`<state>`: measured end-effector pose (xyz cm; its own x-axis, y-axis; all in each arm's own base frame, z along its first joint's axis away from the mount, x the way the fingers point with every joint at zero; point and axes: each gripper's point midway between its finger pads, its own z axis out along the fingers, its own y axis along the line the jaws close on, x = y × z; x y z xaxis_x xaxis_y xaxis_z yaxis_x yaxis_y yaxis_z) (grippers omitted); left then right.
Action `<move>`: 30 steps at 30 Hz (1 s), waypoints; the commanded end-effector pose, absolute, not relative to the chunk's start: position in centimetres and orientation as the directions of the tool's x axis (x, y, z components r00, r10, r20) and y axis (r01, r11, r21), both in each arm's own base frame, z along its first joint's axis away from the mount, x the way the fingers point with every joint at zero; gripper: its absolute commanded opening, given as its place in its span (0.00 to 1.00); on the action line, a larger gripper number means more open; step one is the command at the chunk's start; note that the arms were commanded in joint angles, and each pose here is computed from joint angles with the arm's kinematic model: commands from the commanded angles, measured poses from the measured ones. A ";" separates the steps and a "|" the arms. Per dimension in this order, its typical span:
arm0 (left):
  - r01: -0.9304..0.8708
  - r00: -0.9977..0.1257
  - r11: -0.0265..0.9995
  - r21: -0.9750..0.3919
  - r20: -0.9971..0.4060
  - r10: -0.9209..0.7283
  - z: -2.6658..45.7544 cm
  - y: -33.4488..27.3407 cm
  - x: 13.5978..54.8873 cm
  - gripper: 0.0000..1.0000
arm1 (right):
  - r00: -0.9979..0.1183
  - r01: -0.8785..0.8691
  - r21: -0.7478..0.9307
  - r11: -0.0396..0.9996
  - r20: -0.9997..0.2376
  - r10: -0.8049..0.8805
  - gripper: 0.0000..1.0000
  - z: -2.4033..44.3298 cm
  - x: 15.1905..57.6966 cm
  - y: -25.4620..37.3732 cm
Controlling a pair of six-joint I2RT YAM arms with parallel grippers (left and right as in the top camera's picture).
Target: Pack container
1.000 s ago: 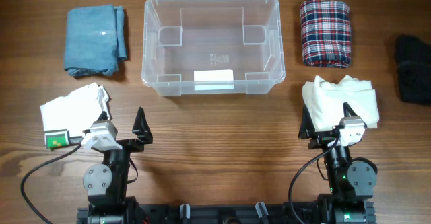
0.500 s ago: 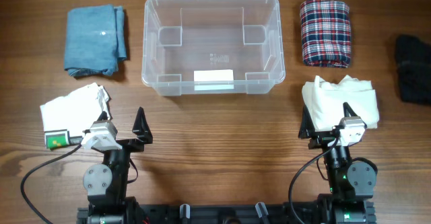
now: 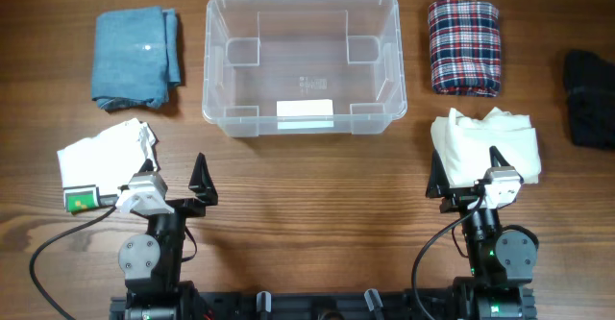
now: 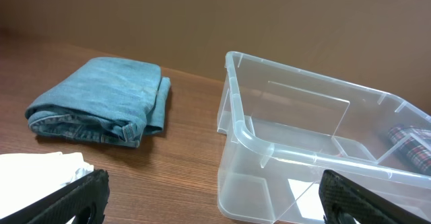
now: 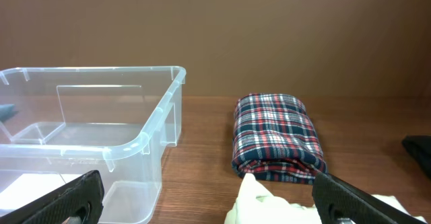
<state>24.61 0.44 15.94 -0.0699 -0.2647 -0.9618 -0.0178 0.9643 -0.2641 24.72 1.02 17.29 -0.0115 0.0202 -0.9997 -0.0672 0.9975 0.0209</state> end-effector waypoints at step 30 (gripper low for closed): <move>-0.020 -0.074 0.966 -0.257 -0.963 -0.258 15.6 0.5 24.6 1.00 | -0.436 -0.243 0.088 0.966 -0.899 -0.028 1.00 27.1 45.1 3.4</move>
<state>24.62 0.44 15.94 -0.0702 -0.2648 -0.9618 -0.0179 0.9643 -0.2641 43.19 2.77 28.54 -0.3909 -0.0583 -0.9186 -0.2152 0.9761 0.0296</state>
